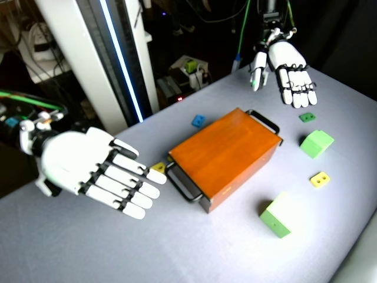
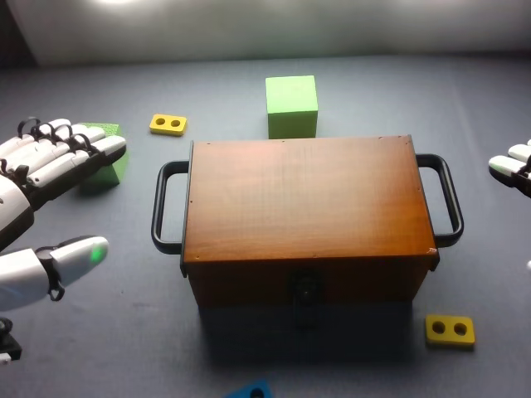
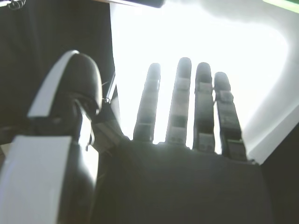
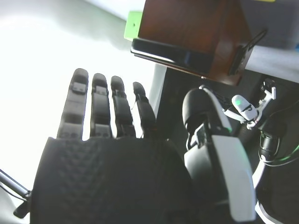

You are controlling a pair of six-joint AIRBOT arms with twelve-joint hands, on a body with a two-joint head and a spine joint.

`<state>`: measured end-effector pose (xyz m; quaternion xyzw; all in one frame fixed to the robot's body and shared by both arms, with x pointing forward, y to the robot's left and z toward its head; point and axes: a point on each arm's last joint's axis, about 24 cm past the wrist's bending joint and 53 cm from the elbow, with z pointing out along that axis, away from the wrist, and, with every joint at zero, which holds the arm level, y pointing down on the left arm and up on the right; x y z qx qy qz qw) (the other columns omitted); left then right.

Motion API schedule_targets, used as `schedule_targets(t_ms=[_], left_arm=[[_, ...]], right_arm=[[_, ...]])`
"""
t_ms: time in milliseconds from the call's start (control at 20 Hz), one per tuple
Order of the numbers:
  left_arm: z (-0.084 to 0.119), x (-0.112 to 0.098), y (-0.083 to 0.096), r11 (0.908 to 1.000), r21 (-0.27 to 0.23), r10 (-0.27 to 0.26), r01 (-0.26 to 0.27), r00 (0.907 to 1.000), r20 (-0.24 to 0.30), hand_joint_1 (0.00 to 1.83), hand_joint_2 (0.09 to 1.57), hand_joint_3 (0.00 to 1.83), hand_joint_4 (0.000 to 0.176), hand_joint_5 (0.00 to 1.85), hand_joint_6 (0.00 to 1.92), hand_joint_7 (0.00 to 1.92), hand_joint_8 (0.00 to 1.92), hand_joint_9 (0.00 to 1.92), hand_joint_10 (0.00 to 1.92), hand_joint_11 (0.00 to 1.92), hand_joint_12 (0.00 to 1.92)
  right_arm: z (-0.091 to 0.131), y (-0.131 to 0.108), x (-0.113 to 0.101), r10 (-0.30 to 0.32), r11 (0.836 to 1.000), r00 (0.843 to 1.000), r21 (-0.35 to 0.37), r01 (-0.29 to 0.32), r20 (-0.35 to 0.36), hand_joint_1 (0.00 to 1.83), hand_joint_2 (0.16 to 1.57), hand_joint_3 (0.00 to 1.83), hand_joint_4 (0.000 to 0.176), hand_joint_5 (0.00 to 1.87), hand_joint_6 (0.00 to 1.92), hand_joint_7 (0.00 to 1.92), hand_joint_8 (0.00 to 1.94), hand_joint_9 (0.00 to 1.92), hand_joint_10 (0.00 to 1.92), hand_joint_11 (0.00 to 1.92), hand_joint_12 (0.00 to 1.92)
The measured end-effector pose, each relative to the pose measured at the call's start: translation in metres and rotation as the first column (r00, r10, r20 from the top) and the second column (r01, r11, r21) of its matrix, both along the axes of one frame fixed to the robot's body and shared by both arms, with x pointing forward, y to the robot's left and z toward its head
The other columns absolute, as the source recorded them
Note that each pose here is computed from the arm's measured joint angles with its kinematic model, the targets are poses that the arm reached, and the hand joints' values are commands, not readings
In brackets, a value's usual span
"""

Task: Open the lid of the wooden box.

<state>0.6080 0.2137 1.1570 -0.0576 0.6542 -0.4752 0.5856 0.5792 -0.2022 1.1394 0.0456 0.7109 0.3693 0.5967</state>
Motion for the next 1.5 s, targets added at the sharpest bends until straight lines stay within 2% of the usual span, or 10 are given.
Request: schedule_targets(t_ms=[250, 300, 350, 600, 750, 900, 1050, 1150, 1250, 1500], left_arm=[[-0.002, 0.001, 0.0, 1.0, 0.004, 0.003, -0.003, 1.0, -0.008, 0.1, 1.4, 0.01, 0.024, 0.1, 0.01, 0.02, 0.0, 0.0, 0.0, 0.0, 0.0], [-0.003, 0.001, 0.0, 1.0, 0.008, 0.003, -0.003, 0.9999, -0.013, 0.12, 1.4, 0.0, 0.016, 0.12, 0.01, 0.03, 0.0, 0.0, 0.0, 0.0, 0.0], [-0.005, 0.001, 0.0, 0.9999, 0.012, 0.001, -0.001, 0.9998, -0.017, 0.12, 1.4, 0.01, 0.018, 0.11, 0.0, 0.03, 0.0, 0.0, 0.0, 0.0, 0.0], [-0.02, 0.002, -0.001, 0.9988, 0.048, -0.007, 0.01, 0.9973, -0.073, 0.12, 1.4, 0.0, 0.015, 0.09, 0.0, 0.02, 0.0, 0.0, 0.0, 0.0, 0.0], [-0.032, 0.003, -0.003, 0.9983, 0.056, -0.01, 0.016, 0.994, -0.109, 0.14, 1.4, 0.0, 0.001, 0.12, 0.01, 0.03, 0.0, 0.0, 0.0, 0.0, 0.0], [-0.046, 0.002, -0.008, 0.998, 0.056, -0.02, 0.029, 0.9884, -0.151, 0.12, 1.41, 0.0, 0.015, 0.11, 0.0, 0.01, 0.0, 0.0, 0.0, 0.0, 0.0], [-0.056, 0.002, -0.011, 0.9976, 0.056, -0.03, 0.041, 0.9835, -0.178, 0.1, 1.41, 0.0, 0.007, 0.11, 0.0, 0.01, 0.0, 0.0, 0.0, 0.0, 0.0], [-0.063, 0.002, -0.013, 0.9967, 0.066, -0.034, 0.048, 0.9791, -0.201, 0.11, 1.41, 0.0, 0.016, 0.1, 0.0, 0.01, 0.0, 0.0, 0.0, 0.0, 0.0], [-0.066, 0.002, -0.015, 0.9966, 0.063, -0.039, 0.053, 0.9772, -0.209, 0.12, 1.41, 0.0, 0.023, 0.09, 0.0, 0.0, 0.0, 0.0, 0.0, 0.0, 0.0], [-0.064, 0.003, -0.022, 0.9955, 0.058, -0.062, 0.075, 0.9767, -0.206, 0.13, 1.41, 0.0, 0.019, 0.09, 0.0, 0.0, 0.0, 0.0, 0.0, 0.0, 0.0]], right_arm=[[-0.002, -0.001, 0.001, -0.002, 1.0, 1.0, -0.002, 0.002, -0.004, 0.46, 1.4, 0.02, 0.0, 0.06, 0.02, 0.0, 0.0, 0.0, 0.0, 0.0, 0.0], [-0.003, -0.002, 0.002, -0.004, 1.0, 1.0, -0.005, 0.004, -0.008, 0.46, 1.39, 0.02, 0.0, 0.06, 0.02, 0.0, 0.0, 0.0, 0.0, 0.0, 0.0], [-0.004, -0.002, 0.002, -0.006, 1.0, 1.0, -0.008, 0.006, -0.013, 0.46, 1.39, 0.01, 0.0, 0.05, 0.01, 0.0, 0.0, 0.0, 0.0, 0.0, 0.0], [-0.022, -0.003, 0.005, -0.012, 1.0, 0.998, -0.025, 0.01, -0.063, 0.58, 1.38, 0.0, 0.0, 0.04, 0.0, 0.0, 0.0, 0.0, 0.0, 0.0, 0.0], [-0.028, -0.001, 0.008, -0.011, 1.0, 0.997, -0.027, 0.009, -0.08, 0.56, 1.38, 0.0, 0.0, 0.05, 0.0, 0.0, 0.0, 0.0, 0.0, 0.0, 0.0], [-0.032, 0.003, 0.012, -0.008, 1.0, 0.996, -0.021, 0.006, -0.09, 0.55, 1.38, 0.0, 0.0, 0.04, 0.0, 0.0, 0.0, 0.0, 0.0, 0.0, 0.0], [-0.04, 0.007, 0.013, -0.001, 1.0, 0.994, -0.024, -0.002, -0.113, 0.55, 1.38, 0.0, 0.0, 0.04, 0.0, 0.0, 0.0, 0.0, 0.0, 0.0, 0.0], [-0.044, 0.009, 0.015, 0.002, 1.0, 0.992, -0.029, -0.006, -0.122, 0.55, 1.38, 0.0, 0.0, 0.03, 0.0, 0.0, 0.0, 0.0, 0.0, 0.0, 0.0], [-0.047, 0.011, 0.017, 0.005, 0.999, 0.991, -0.032, -0.01, -0.134, 0.54, 1.39, 0.0, 0.0, 0.04, 0.0, 0.0, 0.0, 0.0, 0.0, 0.02, 0.01], [-0.053, 0.025, 0.019, 0.04, 0.998, 0.988, -0.034, -0.046, -0.149, 0.54, 1.38, 0.0, 0.0, 0.06, 0.01, 0.0, 0.0, 0.0, 0.0, 0.0, 0.0]])
